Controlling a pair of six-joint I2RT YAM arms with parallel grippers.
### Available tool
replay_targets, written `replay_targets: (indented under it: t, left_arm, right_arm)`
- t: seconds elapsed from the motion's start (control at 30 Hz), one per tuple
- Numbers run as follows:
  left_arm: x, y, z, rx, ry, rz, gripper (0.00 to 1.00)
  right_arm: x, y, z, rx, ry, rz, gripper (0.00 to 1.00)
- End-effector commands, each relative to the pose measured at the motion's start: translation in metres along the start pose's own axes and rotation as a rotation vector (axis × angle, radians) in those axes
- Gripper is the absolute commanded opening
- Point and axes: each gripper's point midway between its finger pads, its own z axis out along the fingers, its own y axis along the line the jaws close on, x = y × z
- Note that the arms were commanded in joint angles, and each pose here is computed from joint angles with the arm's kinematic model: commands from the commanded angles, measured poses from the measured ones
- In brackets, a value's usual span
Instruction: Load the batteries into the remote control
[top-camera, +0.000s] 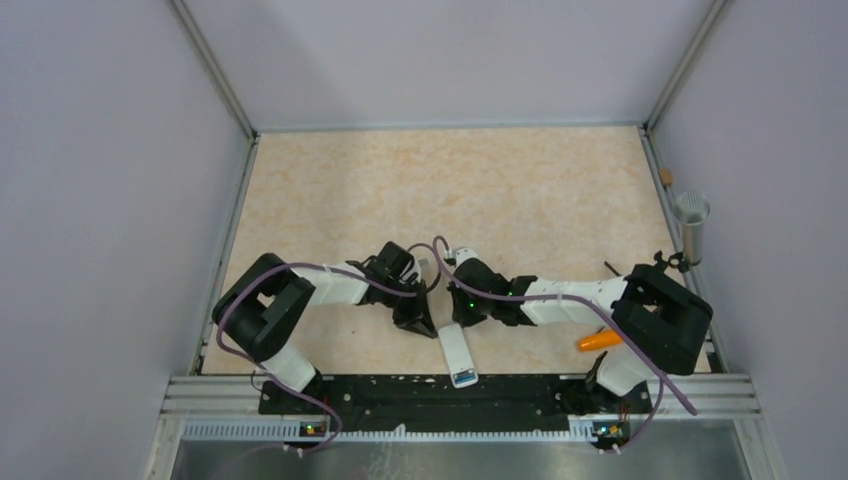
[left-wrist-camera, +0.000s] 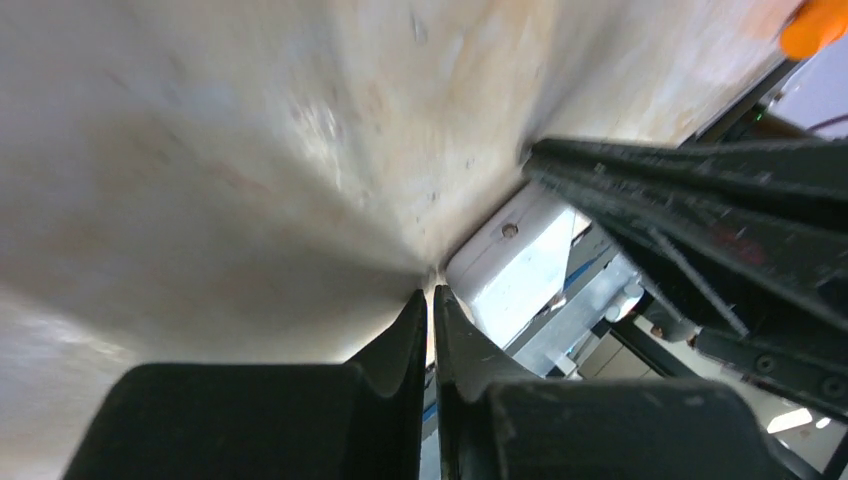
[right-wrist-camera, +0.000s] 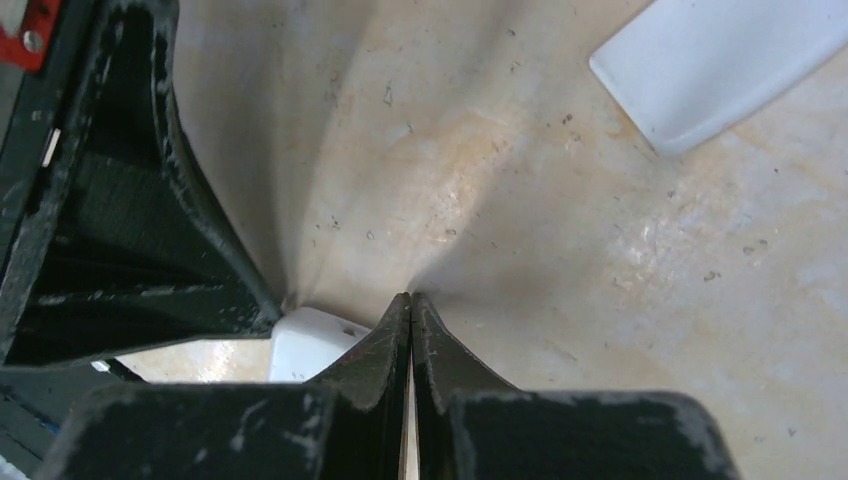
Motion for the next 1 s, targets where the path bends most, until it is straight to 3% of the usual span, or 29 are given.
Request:
replay_targets:
  t: [0.0,0.17,0.33,0.6,0.73,0.97]
  left_arm:
    - [-0.037,0.042,0.0,-0.172,-0.125,0.012,0.07]
    - [-0.056,0.04,-0.007,-0.17,-0.155,0.008,0.07]
    - [-0.049,0.047,-0.014,-0.195,-0.172,0.006,0.07]
    - [-0.009,0.039,-0.03,-0.094,-0.168,0.048,0.26]
    - [0.017,0.029,-0.033,0.001,-0.146,0.062,0.37]
    - [0.054,0.016,-0.019,0.052,-0.078,0.091,0.38]
  right_arm:
    - [-0.025,0.01,0.005,-0.05,-0.033,-0.011,0.0]
    - [-0.038,-0.001,0.007,-0.03,-0.053,0.002,0.0]
    - [-0.051,-0.012,-0.005,0.011,-0.094,0.006,0.01]
    - [-0.044,-0.001,-0.049,-0.101,-0.138,0.009,0.23]
    - [-0.029,0.007,-0.067,-0.176,-0.128,0.041,0.23]
    - [0.002,0.005,-0.085,-0.209,-0.052,0.086,0.16]
